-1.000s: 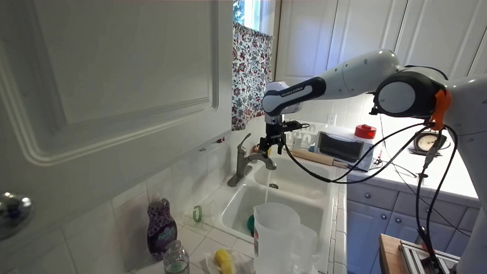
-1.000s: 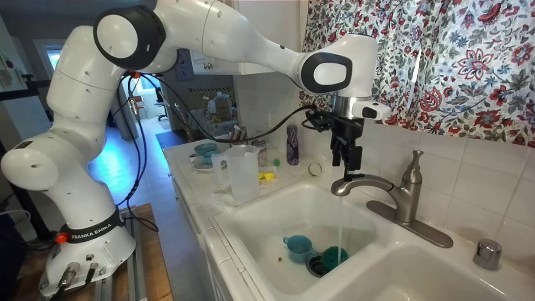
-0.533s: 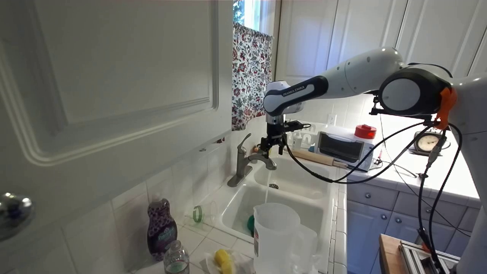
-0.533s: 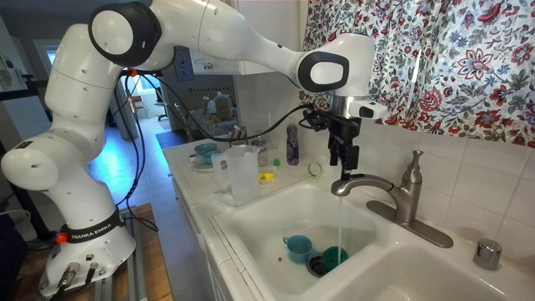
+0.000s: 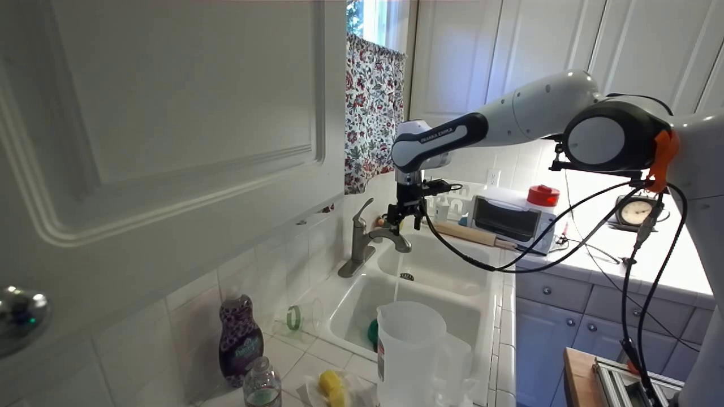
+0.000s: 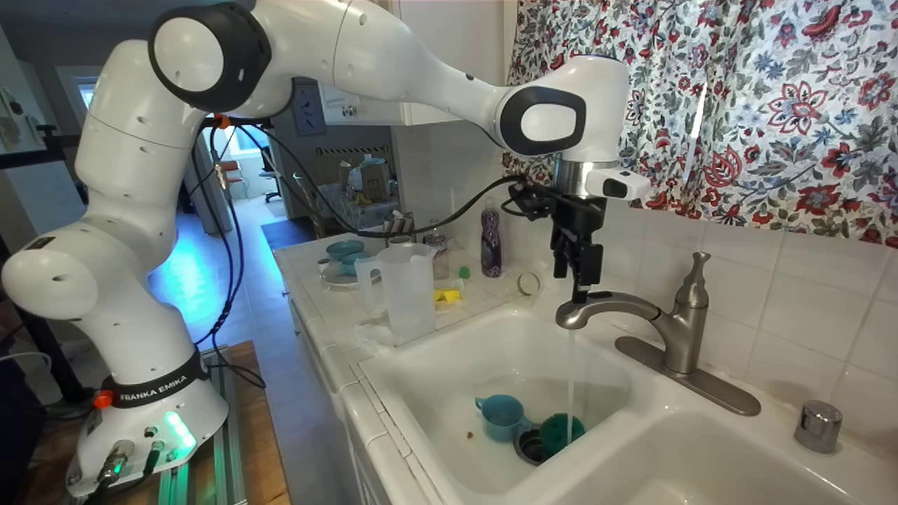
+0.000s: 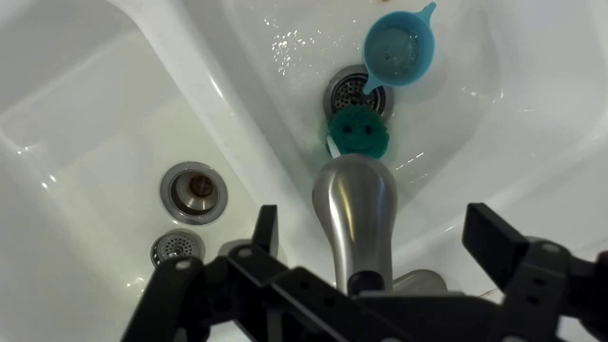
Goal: Fix the tap
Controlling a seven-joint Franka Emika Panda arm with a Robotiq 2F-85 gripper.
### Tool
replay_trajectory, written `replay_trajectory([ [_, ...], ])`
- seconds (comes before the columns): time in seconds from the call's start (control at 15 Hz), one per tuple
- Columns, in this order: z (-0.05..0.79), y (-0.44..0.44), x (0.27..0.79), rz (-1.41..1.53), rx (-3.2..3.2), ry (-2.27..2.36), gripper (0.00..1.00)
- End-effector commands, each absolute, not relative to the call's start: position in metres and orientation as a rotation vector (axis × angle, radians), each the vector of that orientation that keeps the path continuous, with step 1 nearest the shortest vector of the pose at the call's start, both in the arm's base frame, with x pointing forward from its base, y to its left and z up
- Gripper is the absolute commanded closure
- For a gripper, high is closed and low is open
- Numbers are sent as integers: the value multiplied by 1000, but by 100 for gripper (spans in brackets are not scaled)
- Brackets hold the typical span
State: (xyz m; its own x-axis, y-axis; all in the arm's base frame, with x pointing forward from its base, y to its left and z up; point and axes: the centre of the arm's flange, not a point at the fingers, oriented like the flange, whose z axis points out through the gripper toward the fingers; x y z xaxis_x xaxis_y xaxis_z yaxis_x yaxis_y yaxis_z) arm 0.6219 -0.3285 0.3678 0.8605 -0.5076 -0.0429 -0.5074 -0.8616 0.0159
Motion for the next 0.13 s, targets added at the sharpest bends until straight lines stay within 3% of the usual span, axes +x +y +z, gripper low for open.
replay_trajectory([
  [0.0, 368, -328, 622, -72, 3026, -825, 0],
  [0.07, 368, -328, 622, -72, 3026, -825, 0],
])
